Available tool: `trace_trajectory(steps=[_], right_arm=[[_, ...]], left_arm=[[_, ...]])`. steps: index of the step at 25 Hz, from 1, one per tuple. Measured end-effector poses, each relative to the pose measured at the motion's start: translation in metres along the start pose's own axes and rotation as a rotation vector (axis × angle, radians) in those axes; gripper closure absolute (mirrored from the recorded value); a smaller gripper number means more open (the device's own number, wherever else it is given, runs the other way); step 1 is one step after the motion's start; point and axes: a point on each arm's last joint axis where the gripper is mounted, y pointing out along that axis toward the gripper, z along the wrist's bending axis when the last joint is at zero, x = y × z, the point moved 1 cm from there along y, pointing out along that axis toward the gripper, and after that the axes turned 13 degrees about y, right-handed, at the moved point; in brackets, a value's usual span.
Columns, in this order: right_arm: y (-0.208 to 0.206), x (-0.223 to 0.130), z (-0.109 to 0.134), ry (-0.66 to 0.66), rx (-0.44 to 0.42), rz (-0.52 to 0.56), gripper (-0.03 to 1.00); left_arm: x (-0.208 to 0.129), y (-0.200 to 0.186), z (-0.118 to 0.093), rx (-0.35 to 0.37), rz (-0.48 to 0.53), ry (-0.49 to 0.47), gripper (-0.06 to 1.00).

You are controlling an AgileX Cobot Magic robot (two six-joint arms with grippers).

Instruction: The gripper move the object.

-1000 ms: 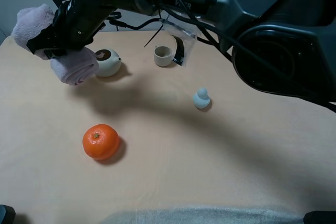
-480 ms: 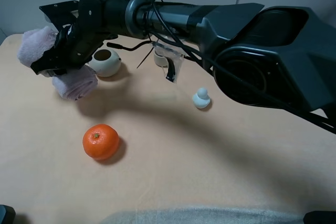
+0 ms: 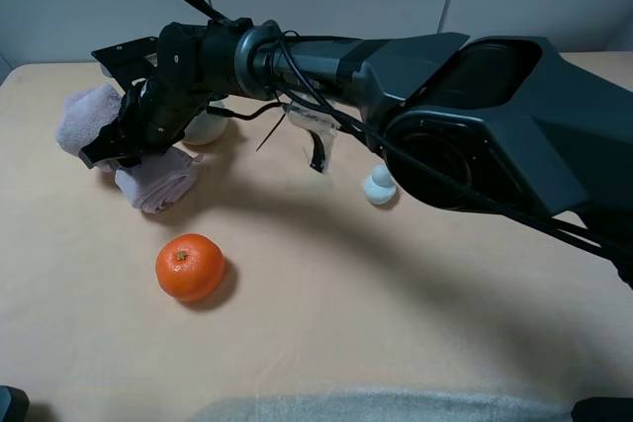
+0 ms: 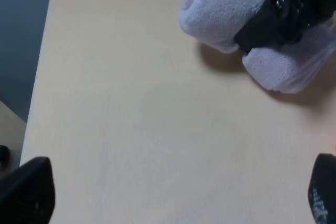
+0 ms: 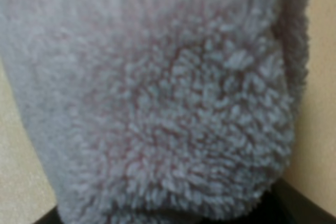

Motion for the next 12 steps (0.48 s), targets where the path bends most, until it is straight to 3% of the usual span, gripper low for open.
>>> trace_trajectory(steps=[12], right_arm=[[-0.0001,-0.0005,0.0004,0.004,0.003,0.007,0.61]], left_arm=[[0.0,0.0,0.0,0.0,0.0,0.0,-0.02]])
